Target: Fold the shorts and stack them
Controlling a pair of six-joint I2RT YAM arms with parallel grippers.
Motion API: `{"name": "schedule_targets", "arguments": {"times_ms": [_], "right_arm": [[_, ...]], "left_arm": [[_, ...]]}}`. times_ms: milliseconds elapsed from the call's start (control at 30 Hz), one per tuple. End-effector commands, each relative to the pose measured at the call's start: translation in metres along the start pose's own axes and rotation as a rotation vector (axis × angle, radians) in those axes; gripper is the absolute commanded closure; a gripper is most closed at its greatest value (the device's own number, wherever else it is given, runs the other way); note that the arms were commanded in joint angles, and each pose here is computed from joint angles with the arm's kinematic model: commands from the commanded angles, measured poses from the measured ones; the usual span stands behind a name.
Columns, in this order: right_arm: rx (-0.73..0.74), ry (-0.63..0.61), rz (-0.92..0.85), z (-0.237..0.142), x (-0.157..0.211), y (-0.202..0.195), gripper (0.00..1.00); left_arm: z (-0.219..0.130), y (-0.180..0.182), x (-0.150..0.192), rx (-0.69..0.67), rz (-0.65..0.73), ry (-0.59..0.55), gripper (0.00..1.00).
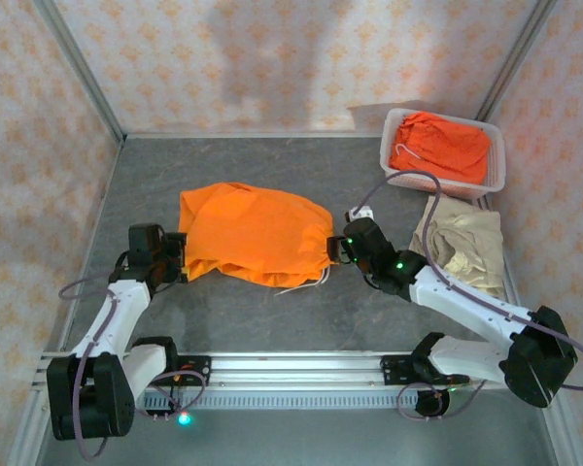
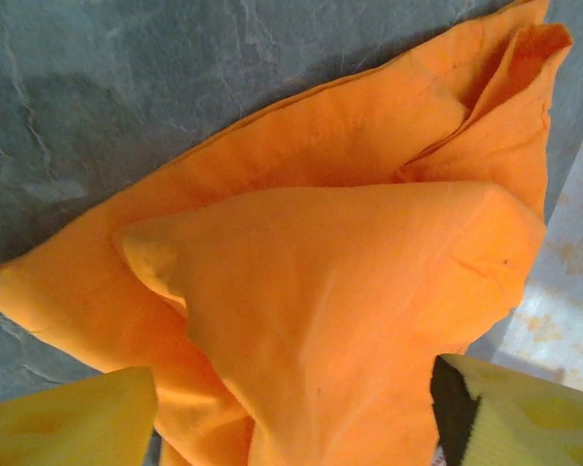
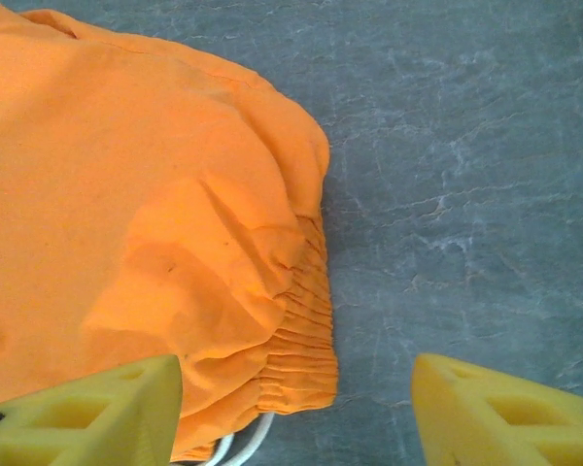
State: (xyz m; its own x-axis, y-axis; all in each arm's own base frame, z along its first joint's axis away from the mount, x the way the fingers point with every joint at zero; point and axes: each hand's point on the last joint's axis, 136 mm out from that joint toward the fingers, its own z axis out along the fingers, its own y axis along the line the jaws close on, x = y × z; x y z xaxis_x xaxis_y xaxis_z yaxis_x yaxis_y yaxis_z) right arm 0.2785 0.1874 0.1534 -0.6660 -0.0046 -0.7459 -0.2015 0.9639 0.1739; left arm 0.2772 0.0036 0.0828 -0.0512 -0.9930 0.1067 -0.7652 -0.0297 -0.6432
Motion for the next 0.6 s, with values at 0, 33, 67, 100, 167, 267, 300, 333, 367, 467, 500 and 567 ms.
{"name": "schedule_targets", "arguments": {"times_ms": [0, 33, 67, 100, 167, 267, 300, 333, 367, 467, 500, 567], "right_arm": [[-0.031, -0.028, 0.144, -0.001, -0.003, 0.003, 0.35], [-0.038, -0.026, 0.173, 0.0, -0.002, 0.004, 0.34], [-0.045, -0.024, 0.193, 0.0, -0.002, 0.005, 0.33], [-0.047, -0.02, 0.212, 0.001, 0.0, 0.005, 0.31], [-0.04, -0.014, 0.218, 0.001, 0.002, 0.004, 0.29], [0.006, 0.01, 0.12, 0.0, 0.006, -0.004, 0.27], [0.026, 0.02, 0.062, -0.001, 0.007, -0.007, 0.27], [0.039, 0.036, -0.007, -0.003, 0.009, -0.01, 0.27], [0.039, 0.053, -0.063, -0.004, 0.011, -0.01, 0.27], [0.014, 0.109, -0.235, -0.007, 0.017, -0.006, 0.23], [0.012, 0.121, -0.285, -0.008, 0.017, -0.006, 0.23], [-0.004, 0.15, -0.388, -0.006, 0.023, -0.005, 0.28]], "left_arm": [[0.001, -0.018, -0.002, 0.052, 0.003, 0.007, 0.35], [0.005, -0.017, -0.002, 0.039, 0.004, 0.011, 0.39], [0.008, -0.017, -0.002, 0.037, 0.002, 0.017, 0.44], [0.012, -0.017, -0.001, 0.036, 0.005, 0.033, 0.49], [0.019, -0.015, 0.001, 0.018, 0.016, 0.054, 0.61], [0.021, -0.02, -0.001, 0.007, 0.067, 0.052, 0.8], [0.019, -0.026, -0.001, 0.016, 0.093, 0.05, 0.86], [0.016, -0.032, -0.002, 0.019, 0.124, 0.047, 0.91], [0.012, -0.038, -0.002, 0.023, 0.152, 0.042, 0.96], [-0.004, -0.064, -0.003, 0.054, 0.245, 0.022, 1.0], [-0.009, -0.072, -0.003, 0.068, 0.275, 0.018, 1.0], [-0.018, -0.085, -0.003, 0.088, 0.314, 0.007, 1.0]]}}
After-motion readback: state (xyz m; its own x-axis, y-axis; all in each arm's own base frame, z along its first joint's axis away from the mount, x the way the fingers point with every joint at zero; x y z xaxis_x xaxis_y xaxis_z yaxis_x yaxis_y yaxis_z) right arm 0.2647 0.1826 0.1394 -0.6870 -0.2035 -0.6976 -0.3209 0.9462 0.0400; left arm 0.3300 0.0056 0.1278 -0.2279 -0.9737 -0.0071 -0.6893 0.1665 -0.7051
